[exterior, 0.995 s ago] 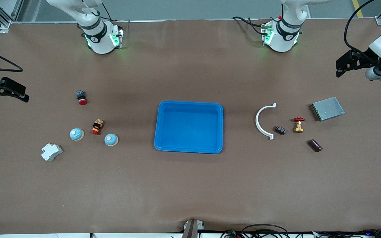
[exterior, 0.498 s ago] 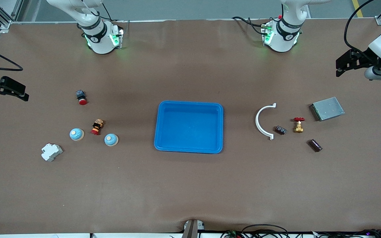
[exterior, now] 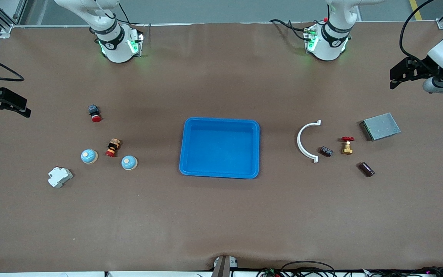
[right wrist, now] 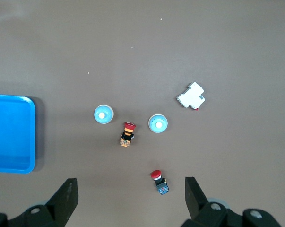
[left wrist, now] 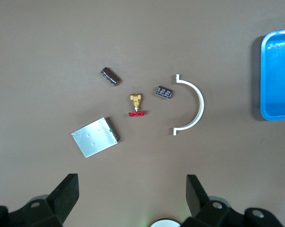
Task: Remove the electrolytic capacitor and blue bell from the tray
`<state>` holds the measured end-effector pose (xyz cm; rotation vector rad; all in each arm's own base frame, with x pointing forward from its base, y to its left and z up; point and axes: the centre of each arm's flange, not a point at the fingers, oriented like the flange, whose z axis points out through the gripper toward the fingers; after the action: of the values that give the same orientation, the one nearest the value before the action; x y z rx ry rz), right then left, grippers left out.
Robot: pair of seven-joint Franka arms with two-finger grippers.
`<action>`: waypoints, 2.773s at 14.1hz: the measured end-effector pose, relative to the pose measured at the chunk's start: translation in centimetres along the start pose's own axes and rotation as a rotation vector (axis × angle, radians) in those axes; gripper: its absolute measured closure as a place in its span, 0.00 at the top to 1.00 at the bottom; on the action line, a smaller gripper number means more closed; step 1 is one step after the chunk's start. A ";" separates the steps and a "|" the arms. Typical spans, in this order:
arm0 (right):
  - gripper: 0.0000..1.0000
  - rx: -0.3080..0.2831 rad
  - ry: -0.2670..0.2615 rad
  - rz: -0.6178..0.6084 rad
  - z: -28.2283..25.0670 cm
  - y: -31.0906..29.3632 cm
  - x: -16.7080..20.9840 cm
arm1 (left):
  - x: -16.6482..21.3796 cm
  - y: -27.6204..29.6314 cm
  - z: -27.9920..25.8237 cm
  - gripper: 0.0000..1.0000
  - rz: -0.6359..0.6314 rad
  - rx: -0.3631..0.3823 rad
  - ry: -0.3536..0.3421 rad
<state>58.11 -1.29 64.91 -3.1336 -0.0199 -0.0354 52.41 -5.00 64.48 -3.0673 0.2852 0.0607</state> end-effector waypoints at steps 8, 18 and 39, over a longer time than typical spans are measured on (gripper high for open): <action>1.00 -0.002 0.017 0.001 -0.5 -0.1 -1.8 | -0.1 0.1 0.3 1.00 0.035 0.000 -0.007; 1.00 -0.002 0.016 -0.003 -0.4 -0.3 -1.8 | 0.0 -0.2 0.0 1.00 -0.099 -0.079 0.010; 1.00 -0.001 0.020 -0.012 -0.5 -0.8 -1.8 | 0.2 3.1 -0.5 1.00 -0.180 -0.054 -0.016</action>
<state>56.34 -0.54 65.35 -3.1343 -0.0379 -0.0676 52.07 -8.14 64.82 -3.1293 0.0061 0.0852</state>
